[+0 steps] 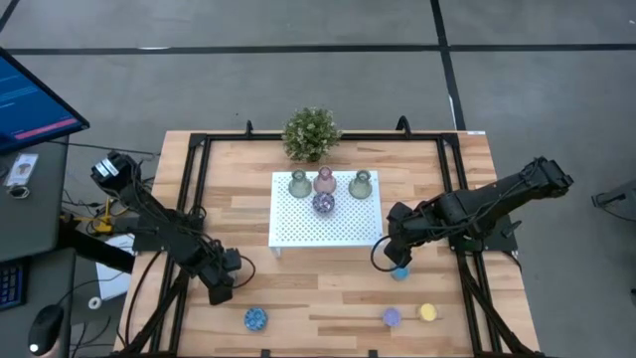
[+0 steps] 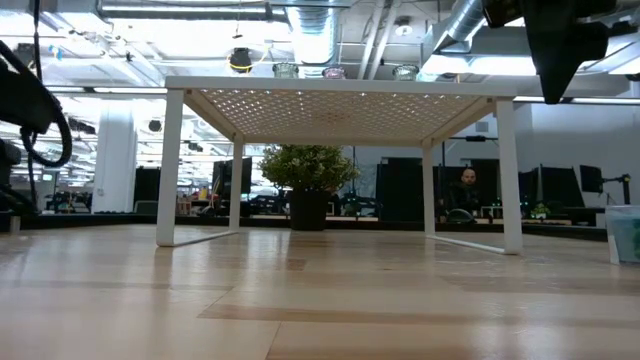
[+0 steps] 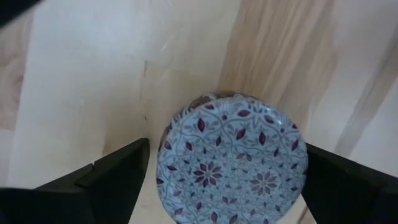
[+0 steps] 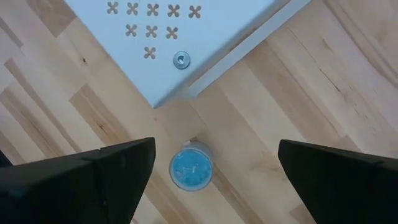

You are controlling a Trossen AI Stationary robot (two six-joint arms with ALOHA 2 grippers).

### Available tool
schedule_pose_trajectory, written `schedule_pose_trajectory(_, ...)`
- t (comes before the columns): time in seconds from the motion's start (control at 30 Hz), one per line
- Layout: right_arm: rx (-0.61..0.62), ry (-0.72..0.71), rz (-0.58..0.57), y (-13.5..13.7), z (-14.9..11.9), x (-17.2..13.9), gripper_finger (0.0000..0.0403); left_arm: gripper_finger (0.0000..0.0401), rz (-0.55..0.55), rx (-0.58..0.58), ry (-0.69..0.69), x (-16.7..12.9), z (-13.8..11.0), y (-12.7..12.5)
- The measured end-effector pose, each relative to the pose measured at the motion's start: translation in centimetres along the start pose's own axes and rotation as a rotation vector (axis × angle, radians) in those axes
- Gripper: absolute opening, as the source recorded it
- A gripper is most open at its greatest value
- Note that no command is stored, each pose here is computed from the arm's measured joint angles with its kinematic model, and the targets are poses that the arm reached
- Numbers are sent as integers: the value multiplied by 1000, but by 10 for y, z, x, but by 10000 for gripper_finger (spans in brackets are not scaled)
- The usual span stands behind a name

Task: Pick & Place candle stick holders
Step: Put the white patterned scented candle on the shelf

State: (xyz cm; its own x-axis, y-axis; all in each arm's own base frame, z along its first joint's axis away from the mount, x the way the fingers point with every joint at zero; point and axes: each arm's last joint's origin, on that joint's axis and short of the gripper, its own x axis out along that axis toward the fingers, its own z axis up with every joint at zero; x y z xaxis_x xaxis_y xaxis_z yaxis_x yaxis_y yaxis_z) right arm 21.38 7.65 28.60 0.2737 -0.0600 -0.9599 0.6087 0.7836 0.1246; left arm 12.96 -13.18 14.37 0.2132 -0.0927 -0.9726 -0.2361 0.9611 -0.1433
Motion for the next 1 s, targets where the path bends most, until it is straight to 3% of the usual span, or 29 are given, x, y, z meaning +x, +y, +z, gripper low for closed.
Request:
schedule_pose_trajectory(0.17,0,0,0,0,0,0,331,363,6,-2,8,2,1,0)
schedule_pose_trajectory(0.43,-7,0,0,0,0,0,331,298,1,-17,9,2,3,1)
schedule_pose_trajectory(0.63,-4,-1,-2,-1,1,0,331,303,-41,-42,-5,-4,5,1)
schedule_pose_trajectory(0.8,-5,0,-2,-1,1,0,331,304,-84,-132,-15,-12,10,5)
schedule_pose_trajectory(1.0,-8,9,-17,-2,0,0,331,304,-215,-258,-107,-44,30,5)
